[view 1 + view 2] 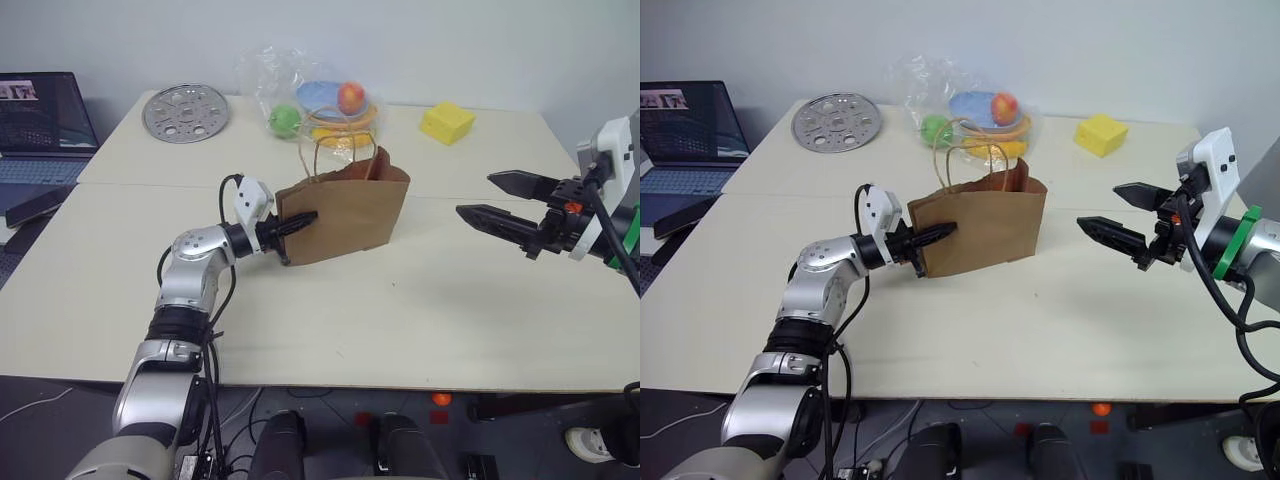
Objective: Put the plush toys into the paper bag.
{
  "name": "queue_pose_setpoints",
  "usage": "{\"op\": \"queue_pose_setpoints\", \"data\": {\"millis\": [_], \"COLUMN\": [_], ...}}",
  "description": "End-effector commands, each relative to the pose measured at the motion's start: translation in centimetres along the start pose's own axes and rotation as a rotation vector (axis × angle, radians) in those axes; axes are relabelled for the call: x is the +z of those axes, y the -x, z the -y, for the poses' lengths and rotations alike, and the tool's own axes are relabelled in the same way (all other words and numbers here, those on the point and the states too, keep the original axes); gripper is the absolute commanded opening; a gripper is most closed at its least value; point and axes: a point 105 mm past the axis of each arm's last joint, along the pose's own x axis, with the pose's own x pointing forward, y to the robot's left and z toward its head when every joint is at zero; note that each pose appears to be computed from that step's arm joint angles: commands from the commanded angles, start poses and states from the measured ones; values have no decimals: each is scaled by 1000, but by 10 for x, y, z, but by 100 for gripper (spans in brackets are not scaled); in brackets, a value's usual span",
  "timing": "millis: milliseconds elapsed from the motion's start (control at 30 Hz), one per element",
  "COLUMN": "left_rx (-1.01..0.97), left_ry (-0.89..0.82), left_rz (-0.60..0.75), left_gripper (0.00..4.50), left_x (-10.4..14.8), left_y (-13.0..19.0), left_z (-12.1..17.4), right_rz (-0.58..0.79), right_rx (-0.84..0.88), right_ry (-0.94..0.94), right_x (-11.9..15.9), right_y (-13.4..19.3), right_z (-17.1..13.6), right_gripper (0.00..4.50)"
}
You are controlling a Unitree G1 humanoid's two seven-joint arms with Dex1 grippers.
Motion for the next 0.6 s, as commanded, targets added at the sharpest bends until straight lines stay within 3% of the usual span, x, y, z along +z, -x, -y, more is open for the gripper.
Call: {"op": "queue_pose_setpoints", "data": {"millis": [33, 300, 400, 600], "left_rx": [-41, -460, -528, -621], "left_ry": [-18, 98, 111, 100], "left_rz": [36, 152, 145, 60], "left_gripper": [7, 7, 7, 7], "left_x": [14, 84, 86, 48], "left_y": [-5, -13, -17, -37], "left_z": [2, 27, 30, 44], "right_rz": [34, 3, -41, -112], "right_rx": [-16, -11, 29, 73], "right_ry": [44, 54, 31, 2], "right_x": [12, 53, 56, 48], "right_y": [7, 51, 61, 69], "right_z": [-2, 6, 1, -7], "right_gripper": [450, 450, 450, 450]}}
